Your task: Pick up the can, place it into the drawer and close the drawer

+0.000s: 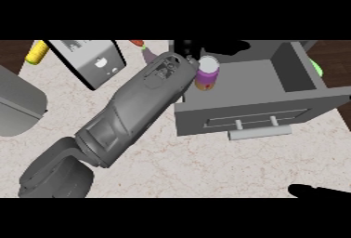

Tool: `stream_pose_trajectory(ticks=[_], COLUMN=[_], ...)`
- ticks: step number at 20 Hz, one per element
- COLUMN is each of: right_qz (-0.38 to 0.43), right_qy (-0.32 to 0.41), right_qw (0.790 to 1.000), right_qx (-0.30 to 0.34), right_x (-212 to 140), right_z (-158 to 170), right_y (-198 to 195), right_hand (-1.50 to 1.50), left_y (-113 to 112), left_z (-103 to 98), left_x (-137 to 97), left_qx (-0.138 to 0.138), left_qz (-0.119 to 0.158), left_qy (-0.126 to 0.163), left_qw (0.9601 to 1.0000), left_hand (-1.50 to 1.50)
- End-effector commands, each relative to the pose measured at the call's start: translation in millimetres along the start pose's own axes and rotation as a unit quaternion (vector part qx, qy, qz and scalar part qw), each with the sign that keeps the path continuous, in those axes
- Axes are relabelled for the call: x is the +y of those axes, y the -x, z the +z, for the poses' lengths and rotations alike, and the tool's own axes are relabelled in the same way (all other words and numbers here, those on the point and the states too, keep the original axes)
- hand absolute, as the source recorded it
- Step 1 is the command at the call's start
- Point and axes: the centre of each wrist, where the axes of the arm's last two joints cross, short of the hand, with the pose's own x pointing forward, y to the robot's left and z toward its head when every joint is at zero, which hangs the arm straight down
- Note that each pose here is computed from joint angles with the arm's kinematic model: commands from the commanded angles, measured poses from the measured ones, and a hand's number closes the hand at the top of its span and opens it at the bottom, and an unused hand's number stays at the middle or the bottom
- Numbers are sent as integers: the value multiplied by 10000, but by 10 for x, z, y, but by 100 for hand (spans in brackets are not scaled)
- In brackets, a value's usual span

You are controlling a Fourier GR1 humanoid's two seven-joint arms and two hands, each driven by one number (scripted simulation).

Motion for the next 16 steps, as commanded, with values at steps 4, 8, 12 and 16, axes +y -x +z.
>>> stream_pose_trajectory(ticks=[4, 8, 12, 16], right_qz=[1330, 2128, 2739, 3174], right_qy=[-271, -521, -820, -1019], right_qw=[9906, 9756, 9582, 9428], right_qx=[-171, -116, -51, 56], right_x=[168, 259, 528, 719], right_z=[-215, -163, -272, -353], right_y=[-34, 152, 258, 438], right_hand=[-150, -150, -150, -150], left_y=[-239, -164, -124, -333], left_z=[-7, -41, 57, -122], left_x=[-64, -20, -72, 97], left_qx=[-193, -135, -83, -86], left_qz=[247, 214, 170, 231], left_qy=[-104, -141, 38, -48], left_qw=[9995, 9996, 9998, 9997], left_hand=[-150, -150, -150, -150])
